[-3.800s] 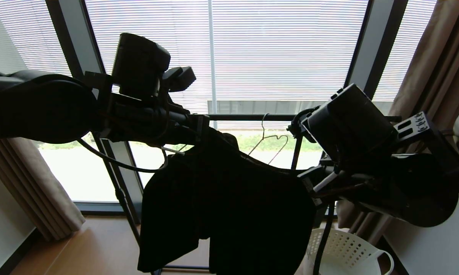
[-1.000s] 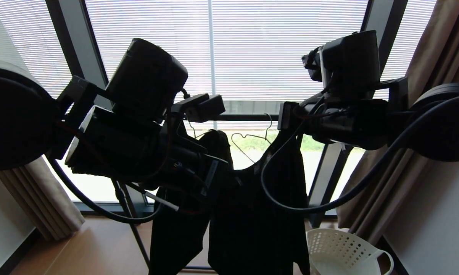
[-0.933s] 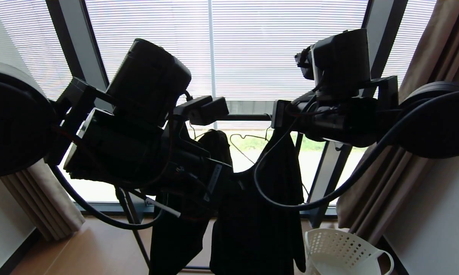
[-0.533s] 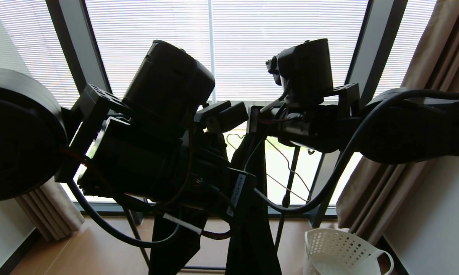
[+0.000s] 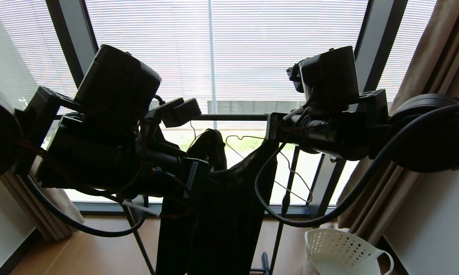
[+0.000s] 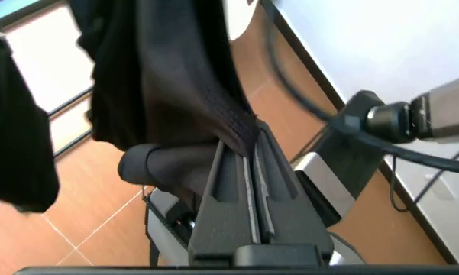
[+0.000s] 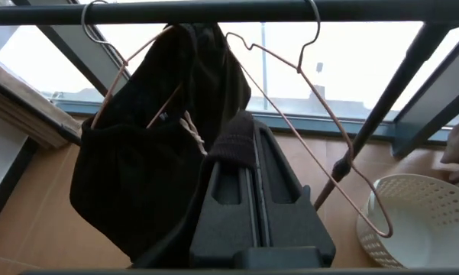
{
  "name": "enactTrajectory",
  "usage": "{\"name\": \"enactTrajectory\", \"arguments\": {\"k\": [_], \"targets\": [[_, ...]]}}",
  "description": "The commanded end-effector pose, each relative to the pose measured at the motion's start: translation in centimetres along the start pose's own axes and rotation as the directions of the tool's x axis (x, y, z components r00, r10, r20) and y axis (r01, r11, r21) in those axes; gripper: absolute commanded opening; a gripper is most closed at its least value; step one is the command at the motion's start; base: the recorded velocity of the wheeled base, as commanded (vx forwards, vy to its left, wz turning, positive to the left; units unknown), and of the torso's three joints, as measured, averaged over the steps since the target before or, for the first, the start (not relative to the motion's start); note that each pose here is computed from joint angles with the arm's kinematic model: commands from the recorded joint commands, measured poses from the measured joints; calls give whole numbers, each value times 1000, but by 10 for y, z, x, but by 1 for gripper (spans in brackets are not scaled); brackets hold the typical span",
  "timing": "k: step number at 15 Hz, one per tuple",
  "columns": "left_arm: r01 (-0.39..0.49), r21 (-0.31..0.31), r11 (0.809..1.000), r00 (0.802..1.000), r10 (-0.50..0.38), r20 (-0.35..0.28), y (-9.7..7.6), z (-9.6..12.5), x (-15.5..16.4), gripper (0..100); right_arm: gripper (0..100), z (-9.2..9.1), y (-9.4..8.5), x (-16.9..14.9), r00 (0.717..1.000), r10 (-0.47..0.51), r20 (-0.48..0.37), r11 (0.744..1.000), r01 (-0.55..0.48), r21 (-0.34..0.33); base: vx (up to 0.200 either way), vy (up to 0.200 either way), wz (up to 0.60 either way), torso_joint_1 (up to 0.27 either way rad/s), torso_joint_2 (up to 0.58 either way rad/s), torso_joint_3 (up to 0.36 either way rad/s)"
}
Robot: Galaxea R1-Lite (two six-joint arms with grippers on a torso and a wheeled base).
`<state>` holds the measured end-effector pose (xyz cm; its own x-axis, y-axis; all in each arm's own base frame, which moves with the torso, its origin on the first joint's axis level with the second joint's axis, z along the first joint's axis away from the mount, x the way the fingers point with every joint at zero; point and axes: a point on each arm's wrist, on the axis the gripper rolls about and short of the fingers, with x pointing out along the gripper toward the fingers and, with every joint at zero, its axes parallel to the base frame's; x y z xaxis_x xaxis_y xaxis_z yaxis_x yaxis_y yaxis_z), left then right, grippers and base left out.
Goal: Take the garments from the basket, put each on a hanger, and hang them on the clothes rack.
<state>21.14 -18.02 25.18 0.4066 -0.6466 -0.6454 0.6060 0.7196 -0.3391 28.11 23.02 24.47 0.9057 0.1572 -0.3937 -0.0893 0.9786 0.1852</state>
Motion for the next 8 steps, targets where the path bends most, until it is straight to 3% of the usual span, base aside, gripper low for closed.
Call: {"name": "enactTrajectory", "arguments": {"k": [1, 5, 8], "targets": [[-27, -19, 999, 999, 28, 38, 13, 6, -1, 0, 0, 3, -17, -24, 1000, -7, 9, 1000, 7, 7, 0, 0, 0, 0, 0, 0], [-46, -6, 999, 992, 47, 116, 29, 31, 24, 0, 0, -19, -44, -58, 999, -26, -36, 999, 25, -29, 0, 0, 0, 0, 0, 0], [-42, 3, 999, 985, 41, 165, 29, 54, 31, 0, 0, -62, -58, -71, 988, -38, -147, 994, 21, -111, 0, 0, 0, 0, 0, 0]]}}
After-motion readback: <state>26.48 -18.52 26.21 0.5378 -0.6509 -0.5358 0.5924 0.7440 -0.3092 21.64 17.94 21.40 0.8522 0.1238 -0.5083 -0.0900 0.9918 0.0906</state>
